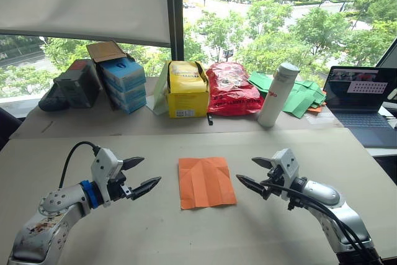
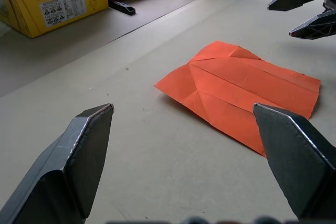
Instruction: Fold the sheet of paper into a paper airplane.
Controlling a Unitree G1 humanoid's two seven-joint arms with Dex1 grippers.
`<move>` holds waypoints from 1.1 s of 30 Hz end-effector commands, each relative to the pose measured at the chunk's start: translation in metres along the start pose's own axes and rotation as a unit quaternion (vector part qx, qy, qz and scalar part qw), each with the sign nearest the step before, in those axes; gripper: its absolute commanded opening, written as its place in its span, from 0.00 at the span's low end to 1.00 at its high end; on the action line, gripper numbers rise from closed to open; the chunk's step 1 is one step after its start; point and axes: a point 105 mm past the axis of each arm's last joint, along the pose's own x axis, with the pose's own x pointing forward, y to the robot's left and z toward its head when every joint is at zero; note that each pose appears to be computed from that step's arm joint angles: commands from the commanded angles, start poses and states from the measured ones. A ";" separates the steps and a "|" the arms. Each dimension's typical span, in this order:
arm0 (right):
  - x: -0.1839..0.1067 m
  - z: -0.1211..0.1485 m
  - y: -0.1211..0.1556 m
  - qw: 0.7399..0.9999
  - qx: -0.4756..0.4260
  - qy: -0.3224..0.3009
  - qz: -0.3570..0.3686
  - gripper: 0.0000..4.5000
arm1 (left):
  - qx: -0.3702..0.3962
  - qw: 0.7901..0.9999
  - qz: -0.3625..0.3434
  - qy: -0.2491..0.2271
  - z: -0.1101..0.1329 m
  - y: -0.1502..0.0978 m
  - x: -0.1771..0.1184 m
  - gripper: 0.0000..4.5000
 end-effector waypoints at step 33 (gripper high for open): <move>-0.004 0.012 0.016 1.000 -0.007 -0.009 -0.013 1.00 | 0.099 0.972 -0.199 0.082 -0.037 -0.042 0.110 0.02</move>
